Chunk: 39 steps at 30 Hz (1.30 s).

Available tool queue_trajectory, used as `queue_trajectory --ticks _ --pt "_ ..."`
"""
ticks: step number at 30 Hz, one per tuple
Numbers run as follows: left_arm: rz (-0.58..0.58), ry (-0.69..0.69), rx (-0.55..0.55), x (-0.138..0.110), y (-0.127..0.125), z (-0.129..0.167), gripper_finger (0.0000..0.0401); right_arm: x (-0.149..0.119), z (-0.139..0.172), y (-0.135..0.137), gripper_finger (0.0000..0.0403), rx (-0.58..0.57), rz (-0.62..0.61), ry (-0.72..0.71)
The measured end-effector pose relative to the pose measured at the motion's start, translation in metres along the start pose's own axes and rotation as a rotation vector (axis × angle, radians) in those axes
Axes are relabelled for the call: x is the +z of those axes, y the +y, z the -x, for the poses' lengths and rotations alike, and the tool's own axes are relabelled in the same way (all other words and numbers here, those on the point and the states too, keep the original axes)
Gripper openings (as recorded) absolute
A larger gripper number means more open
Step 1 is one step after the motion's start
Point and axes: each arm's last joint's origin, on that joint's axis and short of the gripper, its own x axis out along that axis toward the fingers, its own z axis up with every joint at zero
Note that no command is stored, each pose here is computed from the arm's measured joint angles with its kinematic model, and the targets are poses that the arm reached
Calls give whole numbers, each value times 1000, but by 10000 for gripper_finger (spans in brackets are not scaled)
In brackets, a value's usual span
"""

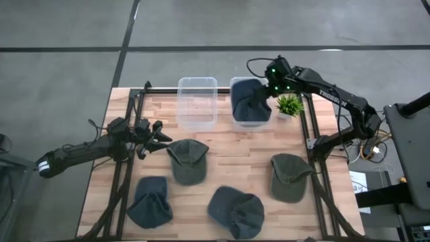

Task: Pick & Place hat
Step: Put the top blue cap into the right transparent bin, then put the right blue cap into the right transparent bin

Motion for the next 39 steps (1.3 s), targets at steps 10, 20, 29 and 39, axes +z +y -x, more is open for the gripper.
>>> queue_trajectory --ticks 10,20,29,39 --pt "0 0 0 0 0 0 151 -6 12 -3 79 -46 11 37" --pt "0 0 0 0 0 0 151 -35 73 18 68 174 138 69" --pt "-4 0 0 0 0 0 151 -112 126 40 68 282 247 239" --pt "-4 0 0 0 0 0 151 -170 133 91 68 380 618 191"
